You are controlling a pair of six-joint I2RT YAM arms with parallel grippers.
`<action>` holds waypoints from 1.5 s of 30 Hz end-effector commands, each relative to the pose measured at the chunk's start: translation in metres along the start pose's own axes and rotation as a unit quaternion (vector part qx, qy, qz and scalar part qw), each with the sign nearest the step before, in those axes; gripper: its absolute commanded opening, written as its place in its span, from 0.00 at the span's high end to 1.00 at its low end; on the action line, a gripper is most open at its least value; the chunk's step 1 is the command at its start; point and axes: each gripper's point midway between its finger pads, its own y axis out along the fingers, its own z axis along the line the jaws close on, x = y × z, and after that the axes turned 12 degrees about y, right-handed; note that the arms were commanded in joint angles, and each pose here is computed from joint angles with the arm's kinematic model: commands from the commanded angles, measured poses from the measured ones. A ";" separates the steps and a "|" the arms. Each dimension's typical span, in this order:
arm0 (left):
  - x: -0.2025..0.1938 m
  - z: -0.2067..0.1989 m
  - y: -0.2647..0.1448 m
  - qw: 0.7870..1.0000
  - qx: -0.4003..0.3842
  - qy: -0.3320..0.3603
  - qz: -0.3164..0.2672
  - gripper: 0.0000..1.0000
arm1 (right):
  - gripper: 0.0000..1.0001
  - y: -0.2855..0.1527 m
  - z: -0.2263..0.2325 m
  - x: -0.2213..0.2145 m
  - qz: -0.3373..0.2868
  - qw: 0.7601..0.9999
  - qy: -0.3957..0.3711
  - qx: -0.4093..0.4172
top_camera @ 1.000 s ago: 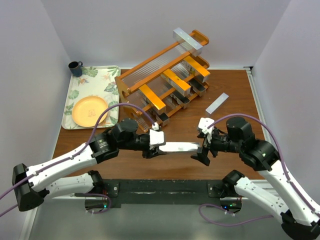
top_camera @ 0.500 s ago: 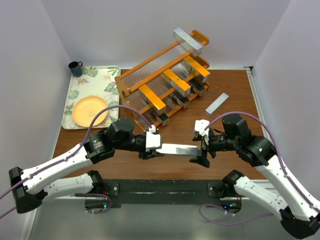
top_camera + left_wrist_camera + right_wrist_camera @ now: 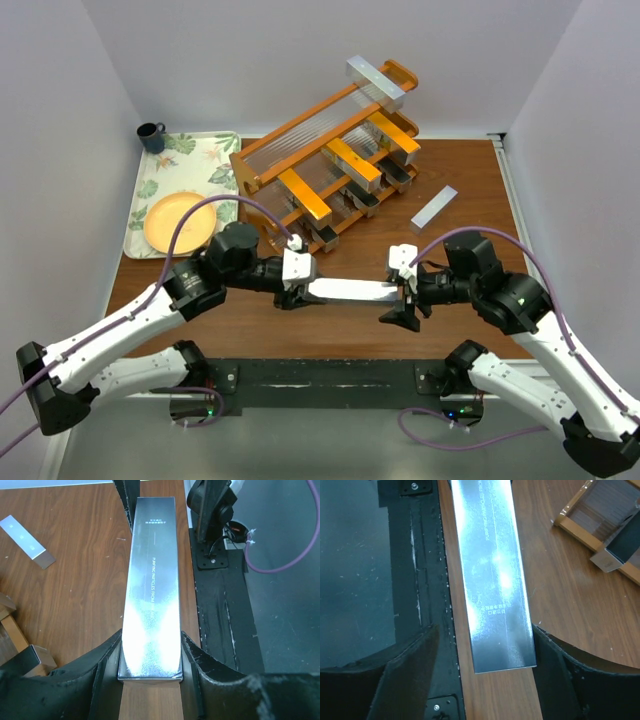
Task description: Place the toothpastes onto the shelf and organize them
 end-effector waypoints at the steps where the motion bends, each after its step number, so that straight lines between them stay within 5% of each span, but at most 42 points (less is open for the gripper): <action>1: 0.039 0.013 -0.006 0.997 0.003 0.019 -0.074 1.00 | 0.33 0.001 0.002 0.008 -0.017 1.000 -0.013 0.007; 12: 0.032 0.015 -0.001 0.997 0.003 0.004 -0.077 1.00 | 0.49 0.007 -0.001 0.022 -0.056 0.998 -0.021 0.005; 22: 0.014 0.015 0.000 0.998 0.004 0.006 -0.065 1.00 | 0.79 0.009 0.005 0.022 -0.059 0.998 -0.021 0.026; 26: 0.008 0.019 0.001 0.998 0.013 0.001 -0.056 0.65 | 0.87 0.009 0.004 0.023 -0.059 0.998 -0.020 0.024; 34: 0.009 0.061 -0.022 0.985 0.163 0.015 -0.058 0.18 | 0.96 0.008 -0.005 0.037 -0.072 0.997 -0.006 0.000; 41: 0.032 0.095 -0.075 0.937 0.333 0.034 -0.099 0.07 | 1.00 0.012 -0.033 0.060 -0.087 0.994 0.016 -0.059; 45: 0.036 0.115 -0.125 0.877 0.464 0.017 -0.122 0.07 | 1.00 0.006 -0.057 0.091 -0.122 0.985 0.025 -0.120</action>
